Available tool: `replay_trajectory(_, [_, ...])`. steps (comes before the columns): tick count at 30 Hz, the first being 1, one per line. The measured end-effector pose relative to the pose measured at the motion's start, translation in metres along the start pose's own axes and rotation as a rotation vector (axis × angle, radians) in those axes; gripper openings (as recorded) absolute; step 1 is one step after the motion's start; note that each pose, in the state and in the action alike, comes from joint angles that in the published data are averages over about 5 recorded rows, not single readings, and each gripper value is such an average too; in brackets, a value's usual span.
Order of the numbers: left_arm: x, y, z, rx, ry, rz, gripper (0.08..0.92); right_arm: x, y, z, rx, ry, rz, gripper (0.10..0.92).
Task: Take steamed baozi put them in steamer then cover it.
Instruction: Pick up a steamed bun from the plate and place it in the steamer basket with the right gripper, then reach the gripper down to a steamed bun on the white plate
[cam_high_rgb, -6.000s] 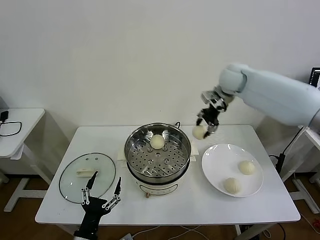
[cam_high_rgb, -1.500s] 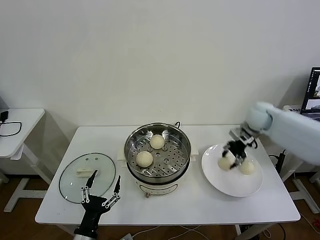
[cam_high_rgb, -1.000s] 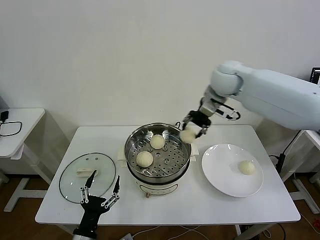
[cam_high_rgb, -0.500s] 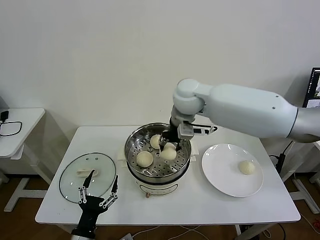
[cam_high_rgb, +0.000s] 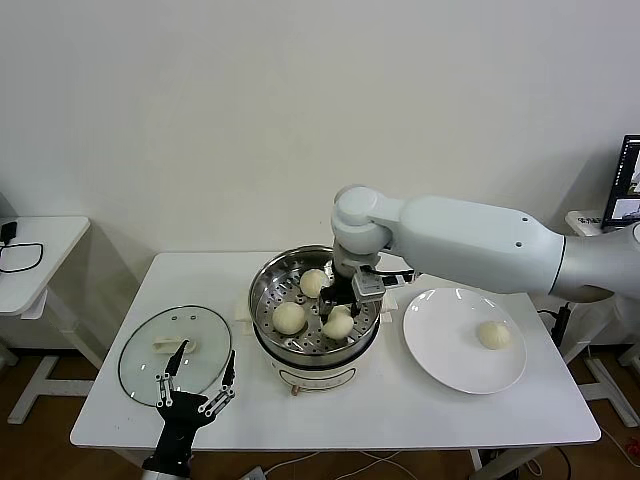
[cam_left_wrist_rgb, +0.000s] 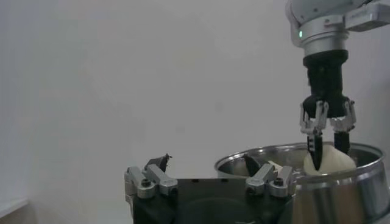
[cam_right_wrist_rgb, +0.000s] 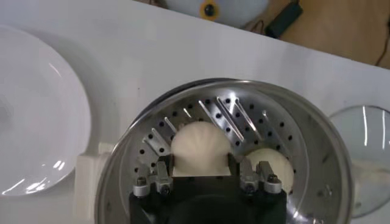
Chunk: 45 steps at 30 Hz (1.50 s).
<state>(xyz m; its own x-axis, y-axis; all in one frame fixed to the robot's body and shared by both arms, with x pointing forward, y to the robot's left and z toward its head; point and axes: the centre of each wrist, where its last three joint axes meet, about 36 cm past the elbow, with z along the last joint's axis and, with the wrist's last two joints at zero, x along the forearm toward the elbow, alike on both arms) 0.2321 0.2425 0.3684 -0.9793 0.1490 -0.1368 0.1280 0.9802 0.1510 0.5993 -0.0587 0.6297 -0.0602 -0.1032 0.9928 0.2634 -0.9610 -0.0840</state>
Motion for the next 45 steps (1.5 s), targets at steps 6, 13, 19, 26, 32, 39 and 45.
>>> replay_trajectory(6, [0.000,0.001,0.001,0.000,-0.002,-0.003,0.823,-0.006,-0.004,-0.002,0.024,-0.010,-0.008,0.627])
replay_trajectory(13, [0.000,0.002,0.001,-0.002,-0.005,-0.006,0.823,-0.012,-0.007,-0.005,0.043,-0.019,-0.013,0.681])
replay_trajectory(19, [-0.001,0.002,0.002,-0.001,-0.007,-0.006,0.823,-0.013,-0.009,-0.005,0.050,-0.013,-0.013,0.807])
replay_trajectory(26, [-0.001,0.002,0.003,-0.002,-0.007,-0.001,0.823,-0.007,-0.002,0.000,0.032,0.011,-0.003,0.822])
replay_trajectory(32, [-0.002,0.000,0.003,0.000,-0.007,0.002,0.823,0.011,0.014,0.011,-0.029,0.055,0.027,0.823])
replay_trajectory(39, [-0.004,0.000,0.001,0.000,-0.008,0.008,0.823,0.046,0.069,0.034,-0.290,0.120,0.082,0.823])
replay_trajectory(45, [-0.004,-0.001,0.001,0.001,-0.009,0.016,0.823,0.067,0.150,0.046,-0.676,0.126,0.140,0.823])
